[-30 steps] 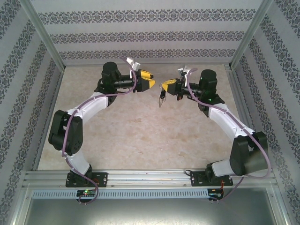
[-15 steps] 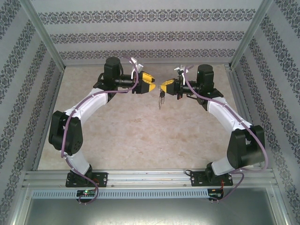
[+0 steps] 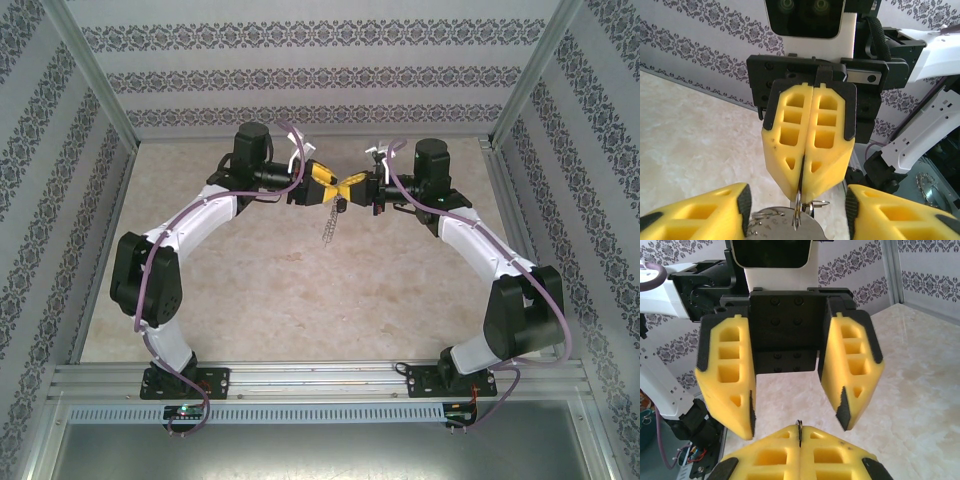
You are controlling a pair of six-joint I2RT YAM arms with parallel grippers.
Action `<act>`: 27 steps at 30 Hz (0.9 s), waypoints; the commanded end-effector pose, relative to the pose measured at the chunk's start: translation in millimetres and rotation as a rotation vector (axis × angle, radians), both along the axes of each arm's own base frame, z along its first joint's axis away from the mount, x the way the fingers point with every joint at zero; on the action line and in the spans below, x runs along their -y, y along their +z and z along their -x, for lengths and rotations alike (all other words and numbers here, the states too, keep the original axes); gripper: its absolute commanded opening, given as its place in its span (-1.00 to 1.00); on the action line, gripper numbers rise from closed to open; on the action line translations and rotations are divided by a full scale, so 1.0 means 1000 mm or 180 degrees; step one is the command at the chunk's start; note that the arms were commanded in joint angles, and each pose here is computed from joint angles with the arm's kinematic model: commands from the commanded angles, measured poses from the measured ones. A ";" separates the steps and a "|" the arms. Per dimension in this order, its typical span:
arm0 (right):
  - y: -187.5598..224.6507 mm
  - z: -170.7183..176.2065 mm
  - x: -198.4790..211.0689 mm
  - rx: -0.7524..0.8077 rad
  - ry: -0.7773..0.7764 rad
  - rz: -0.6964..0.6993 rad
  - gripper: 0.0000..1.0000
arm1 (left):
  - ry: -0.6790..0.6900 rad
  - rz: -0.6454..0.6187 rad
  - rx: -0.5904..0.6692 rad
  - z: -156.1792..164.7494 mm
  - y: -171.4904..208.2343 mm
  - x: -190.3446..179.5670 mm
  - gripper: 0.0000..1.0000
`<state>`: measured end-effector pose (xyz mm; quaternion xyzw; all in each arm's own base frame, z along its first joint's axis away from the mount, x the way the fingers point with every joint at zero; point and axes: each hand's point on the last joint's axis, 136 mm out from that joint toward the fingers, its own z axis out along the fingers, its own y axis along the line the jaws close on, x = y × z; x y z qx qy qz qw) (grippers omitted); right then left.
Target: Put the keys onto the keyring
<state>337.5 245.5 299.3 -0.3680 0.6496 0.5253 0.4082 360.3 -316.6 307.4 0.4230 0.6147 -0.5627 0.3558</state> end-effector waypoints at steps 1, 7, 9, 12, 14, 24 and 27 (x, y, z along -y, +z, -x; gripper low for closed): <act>0.017 -0.002 -0.001 0.0268 0.0015 -0.0027 -1.00 | -0.0134 0.0003 0.0064 0.006 0.002 0.003 -0.06; 0.016 -0.004 0.001 0.0269 -0.0018 -0.0029 -1.00 | -0.0210 0.0025 0.0028 0.009 0.001 0.004 -0.36; 0.016 -0.004 0.000 0.0278 -0.0022 -0.0033 -1.00 | -0.0229 0.0026 0.0025 0.009 0.000 0.005 -0.43; 0.016 -0.006 0.000 0.0269 -0.0029 -0.0036 -1.00 | -0.0255 0.0024 0.0020 0.011 0.000 0.007 -0.57; 0.016 -0.007 0.000 0.0266 -0.0033 -0.0039 -1.00 | -0.0277 0.0019 0.0025 0.012 -0.001 0.009 -0.63; 0.017 -0.007 0.000 0.0271 -0.0055 -0.0055 -1.00 | -0.0266 0.0044 0.0084 0.012 0.002 0.013 -1.00; 0.020 -0.010 0.008 0.0290 -0.0210 -0.0072 -0.49 | -0.0235 0.0085 0.0095 0.011 0.003 0.014 -1.00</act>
